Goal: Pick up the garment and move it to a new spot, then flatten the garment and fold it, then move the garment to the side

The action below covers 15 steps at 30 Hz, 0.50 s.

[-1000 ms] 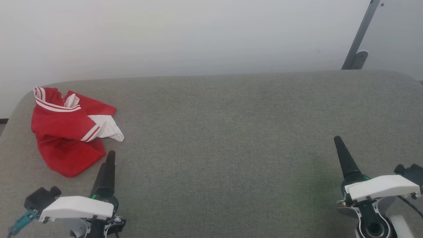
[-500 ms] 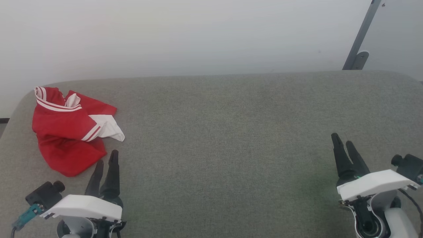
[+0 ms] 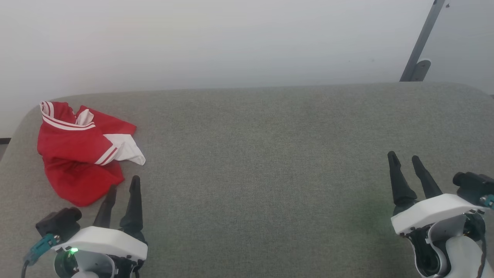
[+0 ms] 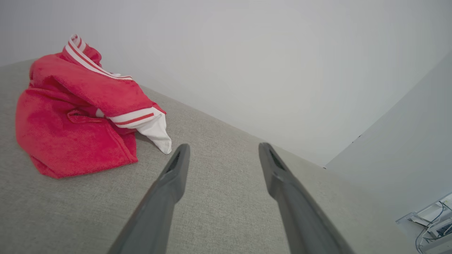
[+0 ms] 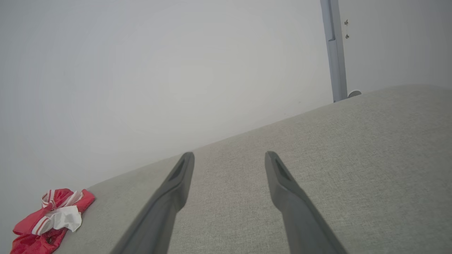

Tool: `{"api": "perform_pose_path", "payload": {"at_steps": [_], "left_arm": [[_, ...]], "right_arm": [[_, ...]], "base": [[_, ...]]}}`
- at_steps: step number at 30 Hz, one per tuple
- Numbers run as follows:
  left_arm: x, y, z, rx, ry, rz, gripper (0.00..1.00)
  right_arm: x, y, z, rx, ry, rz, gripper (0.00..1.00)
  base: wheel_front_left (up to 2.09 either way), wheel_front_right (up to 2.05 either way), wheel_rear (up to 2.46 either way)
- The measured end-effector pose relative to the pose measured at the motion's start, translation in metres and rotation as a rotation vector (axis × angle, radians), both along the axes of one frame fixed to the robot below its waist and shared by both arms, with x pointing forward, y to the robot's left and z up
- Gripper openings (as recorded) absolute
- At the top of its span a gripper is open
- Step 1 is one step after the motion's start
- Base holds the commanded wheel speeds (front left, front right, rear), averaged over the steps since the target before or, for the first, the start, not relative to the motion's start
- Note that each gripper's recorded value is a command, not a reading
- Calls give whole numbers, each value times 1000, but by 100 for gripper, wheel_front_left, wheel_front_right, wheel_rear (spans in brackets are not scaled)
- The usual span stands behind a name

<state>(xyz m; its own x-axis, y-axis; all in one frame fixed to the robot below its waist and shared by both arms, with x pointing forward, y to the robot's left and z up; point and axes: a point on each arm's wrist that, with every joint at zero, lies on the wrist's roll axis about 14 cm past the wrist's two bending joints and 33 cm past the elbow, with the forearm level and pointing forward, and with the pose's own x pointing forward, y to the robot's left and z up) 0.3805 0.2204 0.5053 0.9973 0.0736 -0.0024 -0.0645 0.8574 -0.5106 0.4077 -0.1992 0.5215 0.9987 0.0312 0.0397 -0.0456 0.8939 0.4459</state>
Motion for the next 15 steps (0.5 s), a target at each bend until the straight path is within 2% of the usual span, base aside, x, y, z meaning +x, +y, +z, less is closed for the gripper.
{"api": "perform_pose_path", "payload": {"at_steps": [15], "left_arm": [[-2, -3, 3, 165, -17, -12, 100]], "right_arm": [[3, -3, 7, -178, -37, -9, 100]], "base": [[0, 0, 0]]}}
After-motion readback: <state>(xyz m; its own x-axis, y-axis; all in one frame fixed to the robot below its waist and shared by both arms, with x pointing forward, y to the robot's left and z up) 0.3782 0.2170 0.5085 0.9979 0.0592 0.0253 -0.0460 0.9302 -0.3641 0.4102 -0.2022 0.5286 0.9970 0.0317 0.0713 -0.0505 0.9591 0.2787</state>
